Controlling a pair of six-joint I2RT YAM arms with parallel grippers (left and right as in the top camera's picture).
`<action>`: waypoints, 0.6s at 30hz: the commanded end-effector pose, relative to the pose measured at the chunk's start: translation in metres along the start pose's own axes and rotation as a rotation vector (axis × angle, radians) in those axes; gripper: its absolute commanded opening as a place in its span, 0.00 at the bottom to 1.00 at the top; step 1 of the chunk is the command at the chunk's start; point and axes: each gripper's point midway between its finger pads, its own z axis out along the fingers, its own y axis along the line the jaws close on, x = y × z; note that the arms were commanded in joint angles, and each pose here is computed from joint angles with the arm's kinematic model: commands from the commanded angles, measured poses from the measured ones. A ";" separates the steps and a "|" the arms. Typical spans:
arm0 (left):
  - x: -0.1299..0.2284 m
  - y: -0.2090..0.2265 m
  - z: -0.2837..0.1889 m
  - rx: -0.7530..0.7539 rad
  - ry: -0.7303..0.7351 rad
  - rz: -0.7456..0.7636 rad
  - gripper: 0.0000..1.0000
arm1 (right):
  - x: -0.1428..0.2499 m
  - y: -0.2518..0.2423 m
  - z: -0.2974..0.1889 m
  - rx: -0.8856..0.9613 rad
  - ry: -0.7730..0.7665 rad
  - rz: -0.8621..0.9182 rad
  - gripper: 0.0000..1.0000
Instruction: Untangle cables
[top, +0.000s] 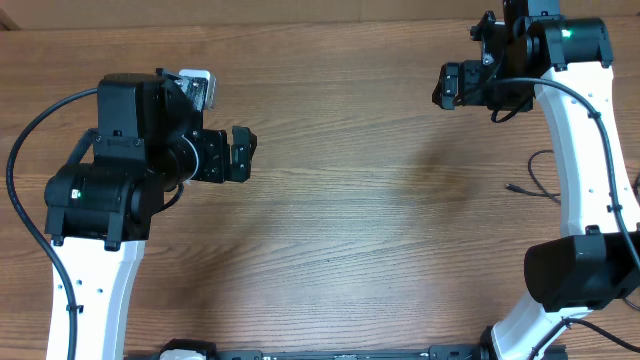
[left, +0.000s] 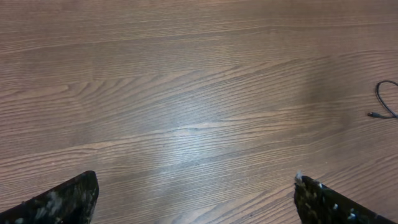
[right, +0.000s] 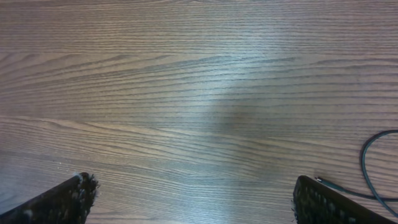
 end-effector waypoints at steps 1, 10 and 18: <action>-0.002 -0.001 0.001 0.000 -0.002 -0.004 1.00 | -0.006 0.002 -0.016 0.005 -0.051 -0.001 1.00; -0.003 -0.002 -0.005 0.002 -0.019 0.000 1.00 | -0.006 0.002 -0.016 0.005 -0.051 0.000 1.00; -0.005 -0.007 -0.034 0.004 -0.098 0.016 1.00 | -0.006 0.002 -0.016 0.005 -0.051 0.000 1.00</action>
